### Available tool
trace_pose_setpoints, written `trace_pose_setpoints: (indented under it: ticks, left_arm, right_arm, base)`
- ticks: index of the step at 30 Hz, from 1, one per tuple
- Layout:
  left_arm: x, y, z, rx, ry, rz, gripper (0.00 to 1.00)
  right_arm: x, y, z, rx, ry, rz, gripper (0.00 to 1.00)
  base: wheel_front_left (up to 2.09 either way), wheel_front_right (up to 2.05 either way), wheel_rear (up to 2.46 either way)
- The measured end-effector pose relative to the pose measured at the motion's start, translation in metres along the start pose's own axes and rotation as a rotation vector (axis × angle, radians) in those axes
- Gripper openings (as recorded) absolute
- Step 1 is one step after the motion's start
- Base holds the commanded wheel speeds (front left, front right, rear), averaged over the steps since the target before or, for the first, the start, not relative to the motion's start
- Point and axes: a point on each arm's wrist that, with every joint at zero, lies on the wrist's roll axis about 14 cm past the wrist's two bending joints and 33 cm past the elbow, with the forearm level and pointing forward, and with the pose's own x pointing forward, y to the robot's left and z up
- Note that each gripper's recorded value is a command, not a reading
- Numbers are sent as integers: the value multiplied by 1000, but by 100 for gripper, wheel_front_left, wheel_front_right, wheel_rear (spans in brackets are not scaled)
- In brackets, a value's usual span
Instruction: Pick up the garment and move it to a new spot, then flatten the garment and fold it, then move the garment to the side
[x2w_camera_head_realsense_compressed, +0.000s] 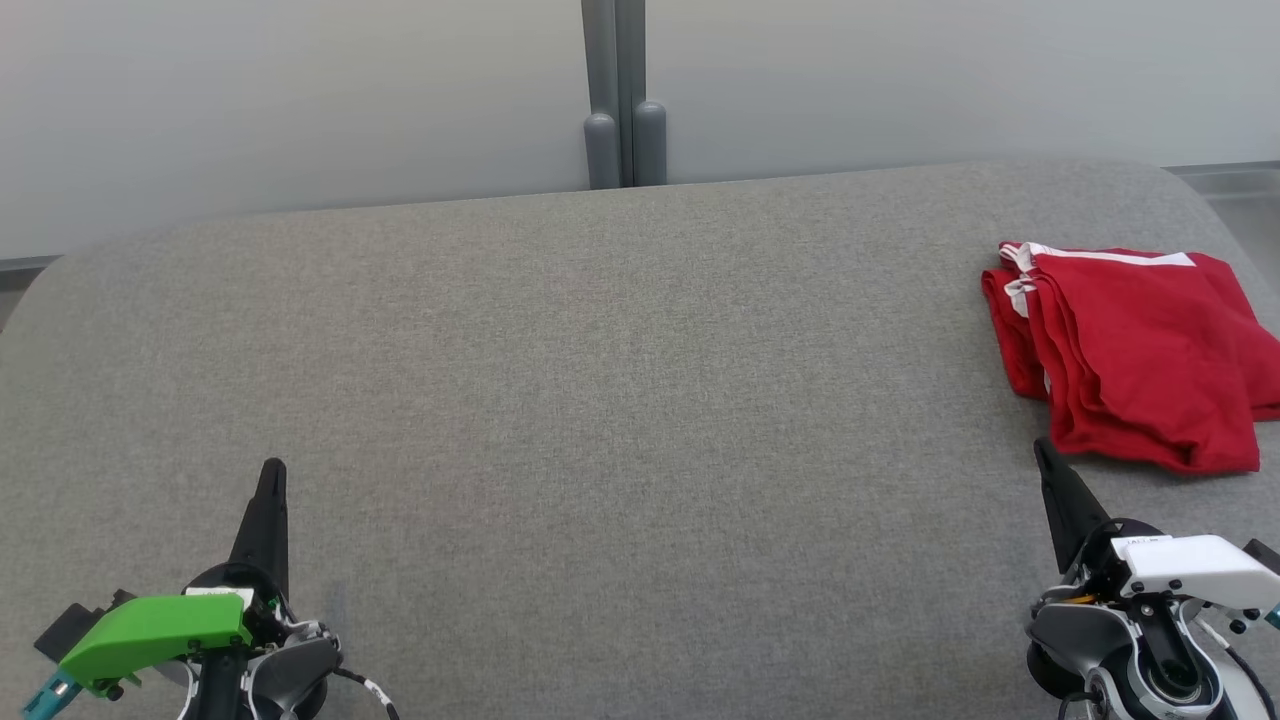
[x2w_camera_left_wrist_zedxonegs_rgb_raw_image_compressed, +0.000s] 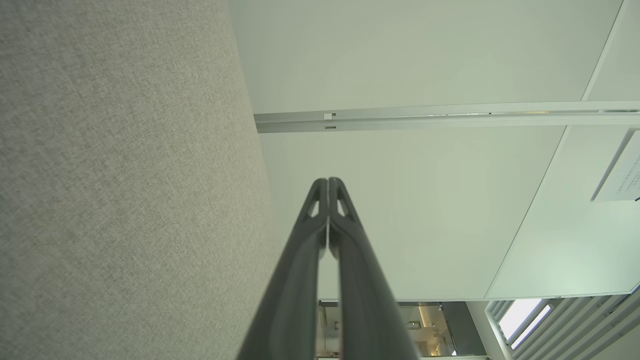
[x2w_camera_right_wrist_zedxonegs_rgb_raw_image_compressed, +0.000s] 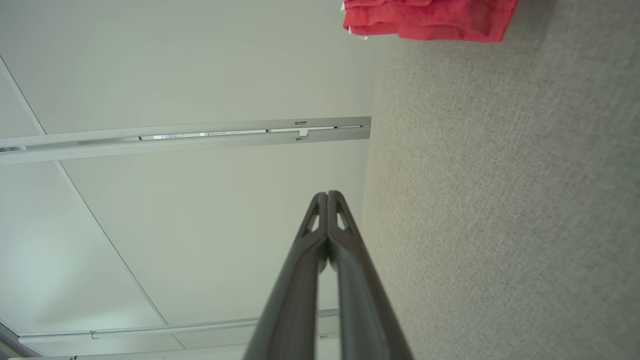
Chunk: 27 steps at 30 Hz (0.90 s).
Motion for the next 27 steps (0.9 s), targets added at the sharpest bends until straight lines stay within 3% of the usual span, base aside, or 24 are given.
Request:
trace_pose_setpoints:
  ticks: [27]
  left_arm:
    - [0,0,0,0,0,0,0]
  right_arm:
    - [0,0,0,0,0,1,0]
  base:
    - [0,0,0]
